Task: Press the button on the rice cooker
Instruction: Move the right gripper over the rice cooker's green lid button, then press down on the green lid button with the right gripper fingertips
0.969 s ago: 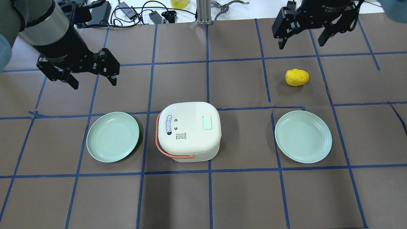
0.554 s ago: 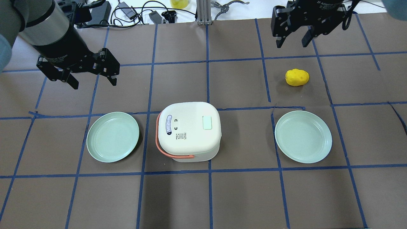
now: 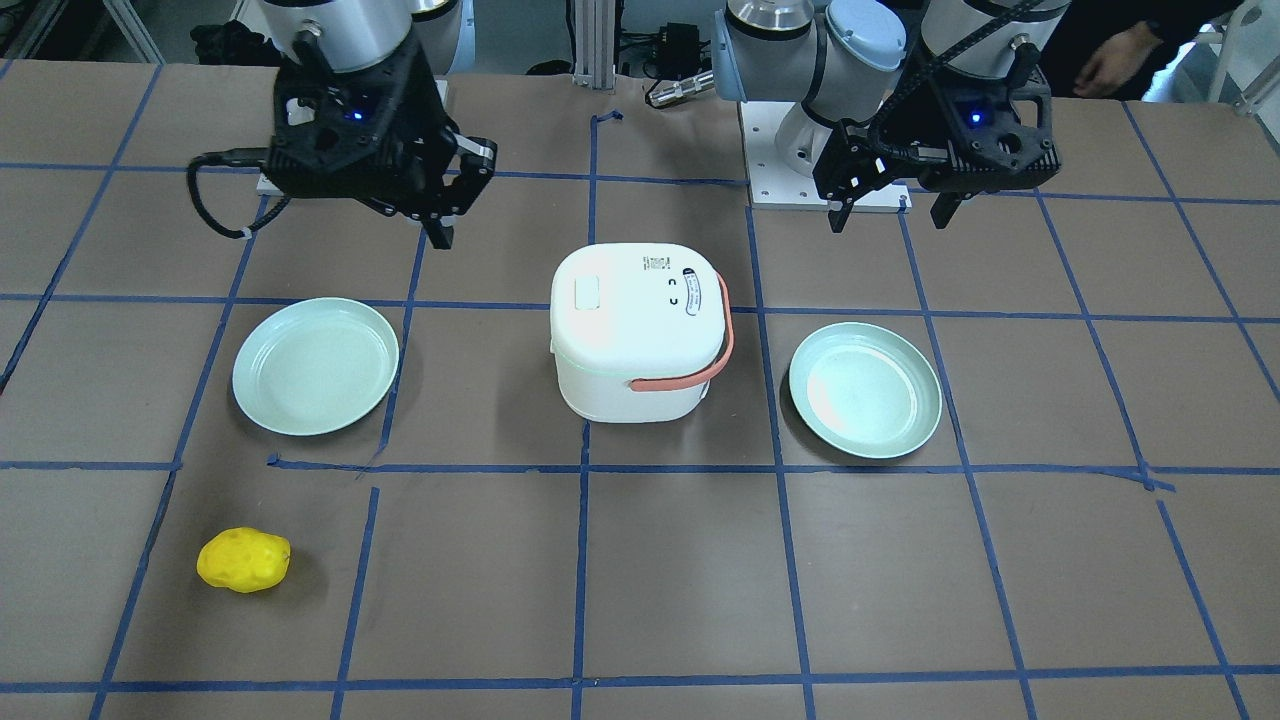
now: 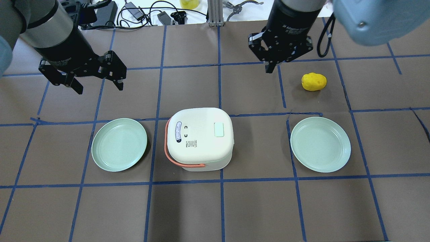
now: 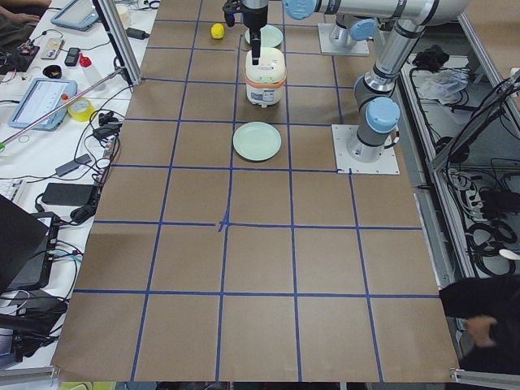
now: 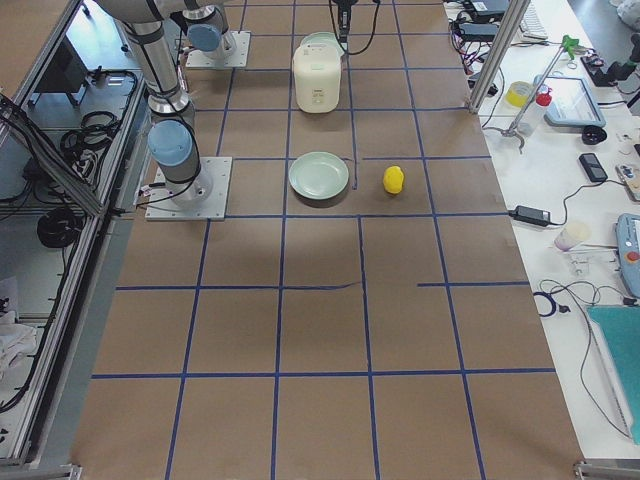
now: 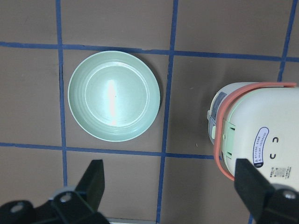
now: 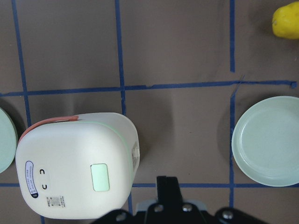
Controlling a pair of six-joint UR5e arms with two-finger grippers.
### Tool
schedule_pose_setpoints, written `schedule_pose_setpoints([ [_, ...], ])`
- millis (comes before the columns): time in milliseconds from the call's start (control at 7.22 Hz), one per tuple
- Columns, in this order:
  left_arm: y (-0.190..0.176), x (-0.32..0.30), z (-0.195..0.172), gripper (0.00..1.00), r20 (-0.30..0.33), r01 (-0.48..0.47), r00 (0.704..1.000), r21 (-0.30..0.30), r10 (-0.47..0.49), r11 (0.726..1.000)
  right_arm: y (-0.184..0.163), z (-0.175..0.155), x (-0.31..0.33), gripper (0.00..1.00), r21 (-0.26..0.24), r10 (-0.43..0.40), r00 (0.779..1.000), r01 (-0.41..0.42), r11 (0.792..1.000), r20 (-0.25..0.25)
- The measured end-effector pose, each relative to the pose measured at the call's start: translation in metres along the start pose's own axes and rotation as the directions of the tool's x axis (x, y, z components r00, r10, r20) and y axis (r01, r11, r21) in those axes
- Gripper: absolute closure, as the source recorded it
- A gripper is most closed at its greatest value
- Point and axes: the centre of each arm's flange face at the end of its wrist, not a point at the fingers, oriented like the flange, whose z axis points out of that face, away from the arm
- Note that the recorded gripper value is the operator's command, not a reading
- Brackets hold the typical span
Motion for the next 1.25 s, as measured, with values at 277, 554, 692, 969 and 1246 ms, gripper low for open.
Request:
schedule_pose_setpoints([
  [277, 0.000, 0.000, 0.000, 0.00, 0.000, 0.000, 1.000, 0.000, 0.000, 1.000, 0.014, 0.040, -0.052, 1.00, -0.037, 0.089, 0.996, -0.089, 0.995, -0.011],
  [554, 0.000, 0.000, 0.000, 0.00, 0.000, 0.000, 1.000, 0.000, 0.000, 1.000, 0.029, 0.092, -0.084, 1.00, -0.020, 0.184, 0.983, -0.184, 0.983, -0.008],
  [692, 0.000, 0.000, 0.000, 0.00, 0.000, 0.000, 1.000, 0.000, 0.000, 1.000, 0.038, 0.111, -0.090, 1.00, -0.021, 0.185, 0.983, -0.186, 0.982, -0.013],
  [969, 0.000, 0.000, 0.000, 0.00, 0.000, 0.000, 1.000, -0.001, 0.000, 1.000, 0.047, 0.132, -0.093, 1.00, -0.041, 0.169, 0.985, -0.170, 0.985, -0.034],
  [1246, 0.000, 0.000, 0.000, 0.00, 0.000, 0.000, 1.000, 0.000, 0.000, 1.000, 0.050, 0.137, -0.093, 1.00, -0.050, 0.153, 0.987, -0.155, 0.987, -0.044],
])
